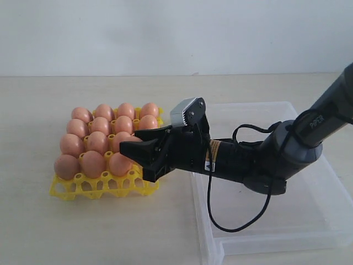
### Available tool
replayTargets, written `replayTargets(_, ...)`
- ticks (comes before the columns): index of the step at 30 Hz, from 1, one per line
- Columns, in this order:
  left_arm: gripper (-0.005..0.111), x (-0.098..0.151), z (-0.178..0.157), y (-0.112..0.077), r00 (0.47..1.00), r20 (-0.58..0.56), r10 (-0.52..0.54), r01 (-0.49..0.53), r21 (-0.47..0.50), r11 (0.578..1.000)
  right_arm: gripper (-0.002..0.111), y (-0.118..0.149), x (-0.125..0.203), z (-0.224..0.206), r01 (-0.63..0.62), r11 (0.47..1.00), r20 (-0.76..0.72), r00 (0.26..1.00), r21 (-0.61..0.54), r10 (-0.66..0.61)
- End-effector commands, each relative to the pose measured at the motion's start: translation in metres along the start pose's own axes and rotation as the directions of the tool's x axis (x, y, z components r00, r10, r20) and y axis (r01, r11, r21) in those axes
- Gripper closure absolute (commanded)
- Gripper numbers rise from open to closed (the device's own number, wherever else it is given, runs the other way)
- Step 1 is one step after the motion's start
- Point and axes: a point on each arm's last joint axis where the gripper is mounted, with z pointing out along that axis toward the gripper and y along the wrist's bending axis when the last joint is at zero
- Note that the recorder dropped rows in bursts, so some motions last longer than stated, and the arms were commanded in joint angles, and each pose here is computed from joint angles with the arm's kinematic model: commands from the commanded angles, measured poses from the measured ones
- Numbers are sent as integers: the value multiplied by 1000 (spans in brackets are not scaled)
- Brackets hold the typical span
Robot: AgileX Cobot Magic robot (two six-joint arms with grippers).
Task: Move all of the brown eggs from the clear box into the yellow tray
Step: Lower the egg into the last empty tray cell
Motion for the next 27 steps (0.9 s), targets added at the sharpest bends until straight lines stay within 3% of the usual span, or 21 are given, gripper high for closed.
replayTargets(1,103,0,0,0,1000,13,-5,5,-5,1000,108,-5,4,2,-39,999,17,999,23,38)
replayTargets(17,103,0,0,0,1000,13,-5,5,-5,1000,108,-7,3,4,-70,997,23,997,21,69)
replayTargets(23,103,0,0,0,1000,13,-5,5,-5,1000,67,-7,3,4,-74,997,23,997,21,73)
replayTargets(27,103,0,0,0,1000,13,-5,5,-5,1000,65,-7,3,4,-75,997,25,997,23,74)
